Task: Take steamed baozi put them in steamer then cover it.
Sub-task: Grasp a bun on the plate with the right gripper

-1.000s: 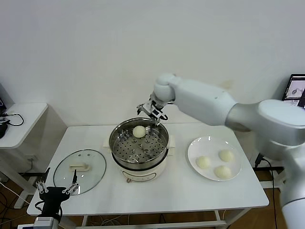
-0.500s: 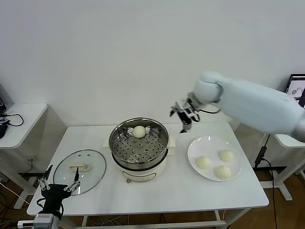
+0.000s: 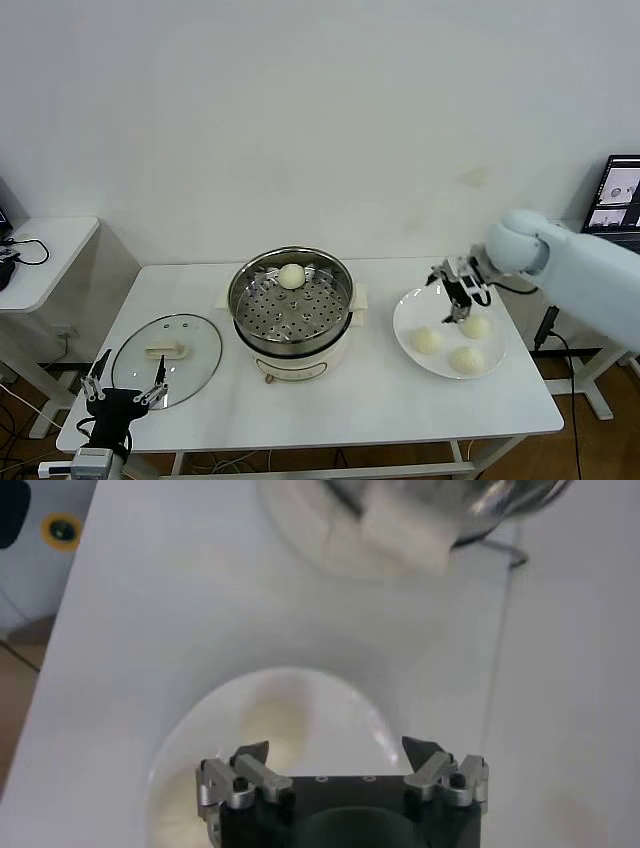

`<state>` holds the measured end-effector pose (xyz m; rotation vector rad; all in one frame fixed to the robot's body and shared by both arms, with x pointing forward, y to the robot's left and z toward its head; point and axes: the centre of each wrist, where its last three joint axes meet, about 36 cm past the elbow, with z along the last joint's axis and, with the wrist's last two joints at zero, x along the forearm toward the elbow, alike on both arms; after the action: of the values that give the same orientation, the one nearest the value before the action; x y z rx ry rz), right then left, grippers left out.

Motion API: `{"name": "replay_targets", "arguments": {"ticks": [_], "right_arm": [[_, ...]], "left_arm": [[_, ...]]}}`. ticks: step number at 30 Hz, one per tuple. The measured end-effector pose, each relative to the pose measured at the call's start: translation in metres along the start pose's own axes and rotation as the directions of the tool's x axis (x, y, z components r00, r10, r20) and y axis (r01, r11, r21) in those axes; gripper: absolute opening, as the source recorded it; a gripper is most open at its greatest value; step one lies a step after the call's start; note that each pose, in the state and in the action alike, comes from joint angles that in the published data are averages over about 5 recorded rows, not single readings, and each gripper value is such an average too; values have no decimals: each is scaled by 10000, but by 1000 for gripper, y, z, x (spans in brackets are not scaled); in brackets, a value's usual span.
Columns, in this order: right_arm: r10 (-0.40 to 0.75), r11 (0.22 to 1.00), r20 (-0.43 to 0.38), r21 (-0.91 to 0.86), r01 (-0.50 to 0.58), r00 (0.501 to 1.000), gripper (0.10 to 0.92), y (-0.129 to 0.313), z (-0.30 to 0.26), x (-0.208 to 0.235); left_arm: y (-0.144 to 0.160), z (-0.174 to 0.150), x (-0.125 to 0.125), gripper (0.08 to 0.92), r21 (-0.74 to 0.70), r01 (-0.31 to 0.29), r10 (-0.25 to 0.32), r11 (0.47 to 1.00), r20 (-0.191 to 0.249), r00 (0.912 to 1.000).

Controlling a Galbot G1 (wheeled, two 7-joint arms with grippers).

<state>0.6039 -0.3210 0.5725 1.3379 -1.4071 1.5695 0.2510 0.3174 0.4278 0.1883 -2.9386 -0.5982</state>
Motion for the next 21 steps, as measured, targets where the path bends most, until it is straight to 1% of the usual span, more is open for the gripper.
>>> {"name": "replay_targets", "arguments": {"ticks": [9, 21], "right_arm": [[-582, 9981, -199, -194, 578, 9981, 823, 18, 11, -52], [-701, 9970, -262, -349, 692, 9972, 823, 4, 2, -98]], "left_arm": [[3, 4, 2, 823, -113, 21, -24, 9999, -202, 9998], [8, 8, 0, 823, -181, 150, -155, 9997, -284, 9995]]}}
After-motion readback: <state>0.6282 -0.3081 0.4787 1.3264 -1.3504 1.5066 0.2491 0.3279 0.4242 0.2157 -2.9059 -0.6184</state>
